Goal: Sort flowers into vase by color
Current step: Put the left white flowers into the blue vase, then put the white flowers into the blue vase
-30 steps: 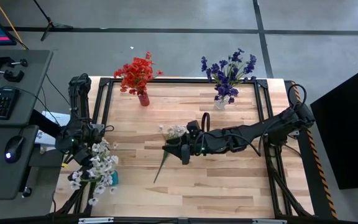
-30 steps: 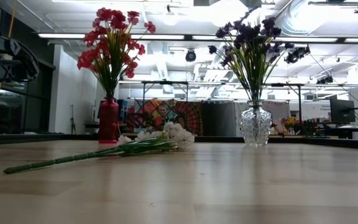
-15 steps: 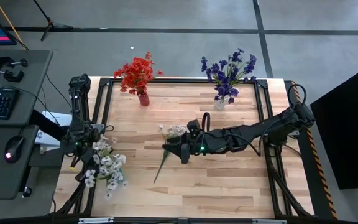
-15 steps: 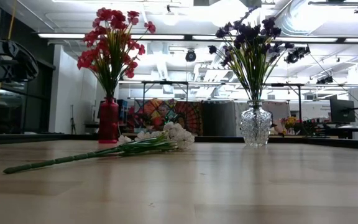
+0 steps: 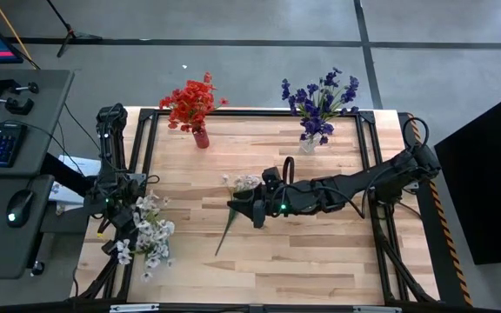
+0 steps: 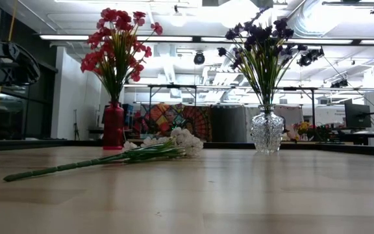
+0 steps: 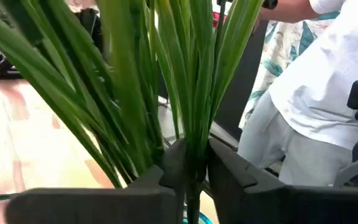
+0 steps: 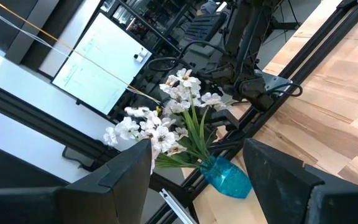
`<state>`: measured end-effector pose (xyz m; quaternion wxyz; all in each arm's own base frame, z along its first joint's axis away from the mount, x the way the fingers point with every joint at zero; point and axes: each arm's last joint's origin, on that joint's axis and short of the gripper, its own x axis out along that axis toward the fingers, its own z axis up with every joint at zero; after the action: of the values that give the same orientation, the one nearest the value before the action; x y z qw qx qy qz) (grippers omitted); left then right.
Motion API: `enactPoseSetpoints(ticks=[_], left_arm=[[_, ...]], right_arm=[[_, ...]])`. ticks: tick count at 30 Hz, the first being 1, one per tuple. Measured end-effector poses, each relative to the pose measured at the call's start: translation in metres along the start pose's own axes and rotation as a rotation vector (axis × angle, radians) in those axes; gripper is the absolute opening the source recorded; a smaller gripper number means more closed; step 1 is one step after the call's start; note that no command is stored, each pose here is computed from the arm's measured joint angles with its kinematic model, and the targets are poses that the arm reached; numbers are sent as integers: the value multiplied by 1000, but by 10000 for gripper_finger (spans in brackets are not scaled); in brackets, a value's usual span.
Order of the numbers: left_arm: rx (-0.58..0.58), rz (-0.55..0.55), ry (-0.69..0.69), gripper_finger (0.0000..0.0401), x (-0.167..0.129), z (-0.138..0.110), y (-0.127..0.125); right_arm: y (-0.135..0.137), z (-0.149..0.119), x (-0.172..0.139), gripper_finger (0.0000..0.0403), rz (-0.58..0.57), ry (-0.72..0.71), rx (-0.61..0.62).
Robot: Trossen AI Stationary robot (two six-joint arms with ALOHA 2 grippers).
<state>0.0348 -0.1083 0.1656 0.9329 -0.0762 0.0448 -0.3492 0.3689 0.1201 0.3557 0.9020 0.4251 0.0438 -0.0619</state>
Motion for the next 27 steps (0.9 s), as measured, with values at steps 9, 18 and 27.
enactPoseSetpoints(ticks=[9, 18, 27], left_arm=[[-76, -19, -16, 165, 0, 2, -1], [-171, -259, -108, 233, -2, 17, -9], [-387, -554, -194, 230, -9, 36, -16]], right_arm=[[-3, -2, 0, 243, -27, 20, 17], [-4, -3, 0, 243, -44, 30, 30], [-1, 0, 0, 243, -6, 5, 30]])
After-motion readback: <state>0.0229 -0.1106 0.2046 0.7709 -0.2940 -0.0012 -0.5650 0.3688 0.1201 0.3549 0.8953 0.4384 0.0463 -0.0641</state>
